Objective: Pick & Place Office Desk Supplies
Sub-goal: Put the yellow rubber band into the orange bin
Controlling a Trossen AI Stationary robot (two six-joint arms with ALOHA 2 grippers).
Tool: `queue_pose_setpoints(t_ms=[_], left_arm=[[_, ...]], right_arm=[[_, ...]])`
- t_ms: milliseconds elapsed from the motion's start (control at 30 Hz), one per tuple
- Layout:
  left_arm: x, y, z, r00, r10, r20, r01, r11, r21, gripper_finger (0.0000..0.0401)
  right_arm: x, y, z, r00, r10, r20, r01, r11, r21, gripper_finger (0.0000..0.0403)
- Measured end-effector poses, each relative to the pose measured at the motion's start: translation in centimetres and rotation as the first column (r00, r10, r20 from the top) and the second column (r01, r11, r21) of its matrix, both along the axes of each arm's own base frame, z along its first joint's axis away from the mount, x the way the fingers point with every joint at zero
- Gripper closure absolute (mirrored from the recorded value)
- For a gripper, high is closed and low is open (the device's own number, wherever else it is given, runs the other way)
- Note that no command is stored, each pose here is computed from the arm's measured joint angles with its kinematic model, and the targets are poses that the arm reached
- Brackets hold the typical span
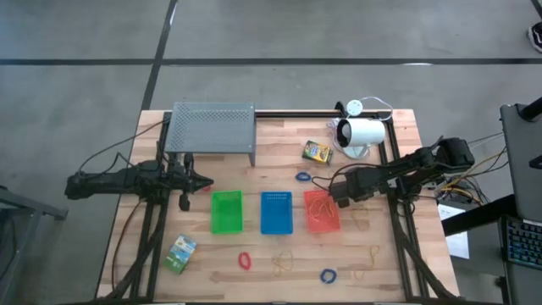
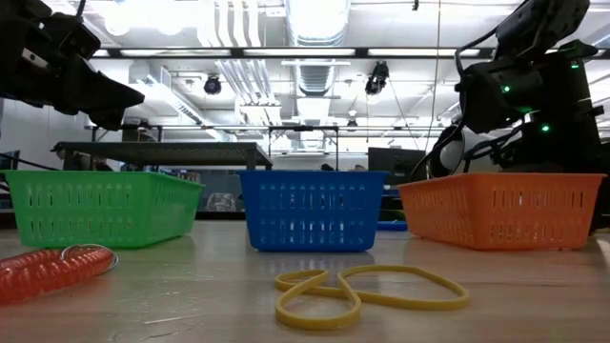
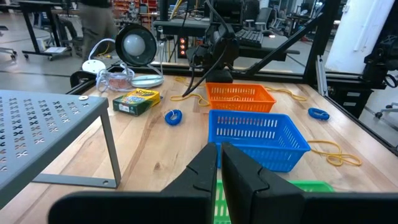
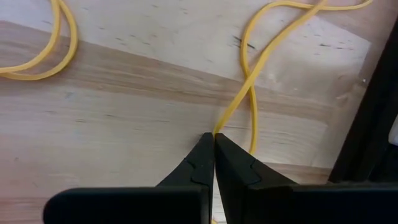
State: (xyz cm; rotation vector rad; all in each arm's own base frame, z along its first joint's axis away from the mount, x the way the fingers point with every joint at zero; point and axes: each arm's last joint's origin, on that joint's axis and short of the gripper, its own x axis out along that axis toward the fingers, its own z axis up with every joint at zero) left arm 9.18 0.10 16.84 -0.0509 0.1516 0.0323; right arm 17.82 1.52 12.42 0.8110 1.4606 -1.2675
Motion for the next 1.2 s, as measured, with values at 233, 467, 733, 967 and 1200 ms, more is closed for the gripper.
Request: queue_pose_setpoints(t_ms=[233,467,733,967,1200], left_arm=[[0.0,0.0,0.0,1.0,0.0,0.0,0.0,1.0,0.0,0.0373],[0.0,0.0,0.0,1.0,0.0,0.0,0.0,1.0,0.0,0.0373],[0.0,0.0,0.0,1.0,0.0,0.0,0.0,1.0,0.0,0.0373],[0.0,0.0,0.0,1.0,0.0,0.0,0.0,1.0,0.0,0.0373],[0.0,0.0,0.0,1.0,0.0,0.0,0.0,1.0,0.0,0.0373]], right_arm=[[-0.2,0.0,0.5,1.0,0.002,0.019,-0.002,1.0,-0.006,0.0394],[-1.2,-0.2,2.0,0.999,-0.017,0.043,0.019,0.999,-0.049,0.0395],[-1.9,-0.6,3.8,0.988,-0.006,0.156,0.026,0.992,-0.126,0.0395],[-2.3,-0.8,5.0,0.969,0.046,0.242,-0.002,0.984,-0.181,0.0395],[-1.8,-1.0,7.1,0.93,0.155,0.332,-0.064,0.961,-0.269,0.0395]])
